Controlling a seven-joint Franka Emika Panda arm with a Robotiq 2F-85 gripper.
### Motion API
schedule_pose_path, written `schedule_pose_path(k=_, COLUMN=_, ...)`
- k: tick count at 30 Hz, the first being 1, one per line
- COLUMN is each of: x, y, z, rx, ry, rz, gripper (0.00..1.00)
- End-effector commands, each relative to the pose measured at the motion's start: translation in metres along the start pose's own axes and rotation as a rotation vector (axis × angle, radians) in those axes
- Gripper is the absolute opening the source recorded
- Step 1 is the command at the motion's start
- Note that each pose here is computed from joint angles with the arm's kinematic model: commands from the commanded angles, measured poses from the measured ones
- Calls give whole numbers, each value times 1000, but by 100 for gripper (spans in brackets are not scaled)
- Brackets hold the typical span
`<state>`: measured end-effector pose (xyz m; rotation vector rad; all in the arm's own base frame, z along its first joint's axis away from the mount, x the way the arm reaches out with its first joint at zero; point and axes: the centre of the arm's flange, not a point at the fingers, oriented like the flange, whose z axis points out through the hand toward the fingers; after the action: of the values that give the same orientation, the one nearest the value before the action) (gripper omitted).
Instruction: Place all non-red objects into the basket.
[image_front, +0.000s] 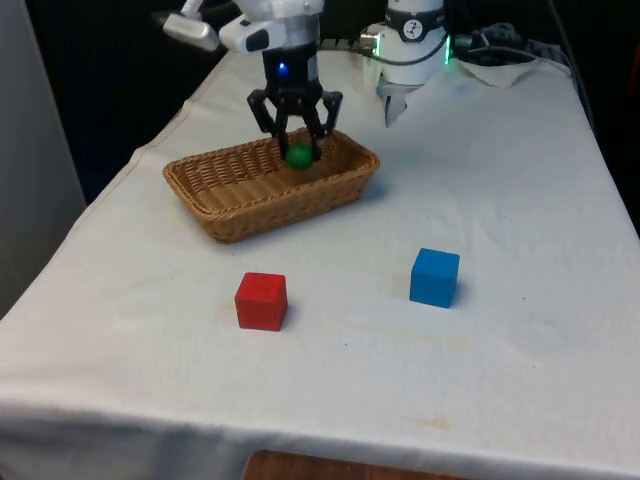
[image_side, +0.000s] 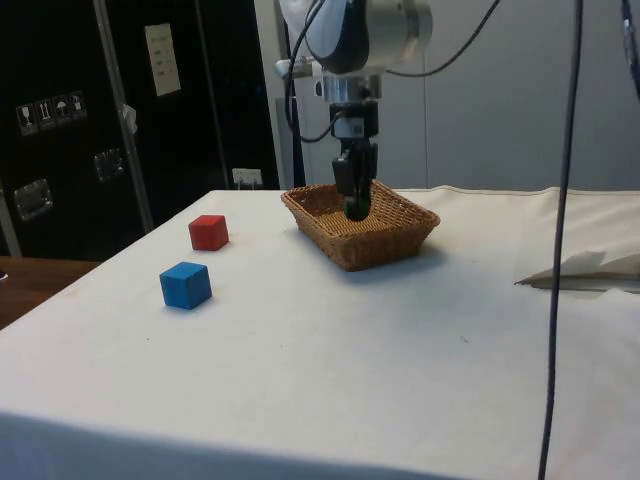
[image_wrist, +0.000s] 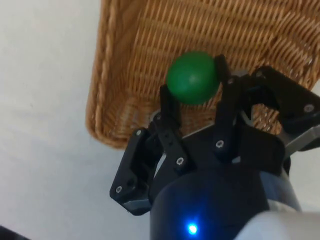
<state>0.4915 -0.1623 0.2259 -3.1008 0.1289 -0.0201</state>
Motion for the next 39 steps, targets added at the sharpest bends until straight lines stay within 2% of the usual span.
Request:
schedule_pose_path(k=1, x=1, y=3, z=2, rx=5, ry=8, rz=5, gripper=0)
schedule_pose_path(k=2, x=1, y=2, z=3, rx=-1, ry=-2, rz=3, gripper=0)
schedule_pose_path(k=3, x=2, y=5, z=4, rx=3, ry=7, rz=8, gripper=0)
schedule_pose_path(k=11, x=3, y=20, z=23, rx=-6, ry=-5, rz=51, gripper=0)
schedule_pose_path(k=12, x=2, y=19, z=22, rx=-10, ry=-16, rz=48, gripper=0)
schedule_pose_path(k=13, x=3, y=20, z=25, rx=-7, ry=-7, rz=57, gripper=0)
schedule_pose_path(k=19, x=2, y=20, z=30, rx=-1, ry=-6, rz=81, gripper=0)
schedule_pose_path(k=20, x=2, y=21, z=30, rx=-8, ry=-14, rz=78, gripper=7)
schedule_pose_path(k=21, x=2, y=20, z=30, rx=0, ry=-6, rz=82, gripper=7)
schedule_pose_path(k=26, x=2, y=20, z=31, rx=4, ry=-5, rz=89, gripper=54)
schedule_pose_path(k=27, x=2, y=19, z=31, rx=5, ry=-6, rz=89, gripper=73)
schedule_pose_path(k=30, x=2, y=19, z=31, rx=6, ry=-6, rz=89, gripper=100)
schedule_pose_path(k=31, x=2, y=20, z=31, rx=-1, ry=-13, rz=87, gripper=100)
schedule_pose_path(k=36, x=2, y=19, z=32, rx=6, ry=-7, rz=90, gripper=100)
schedule_pose_path(k=39, x=4, y=22, z=20, rx=5, ry=-2, rz=96, gripper=100)
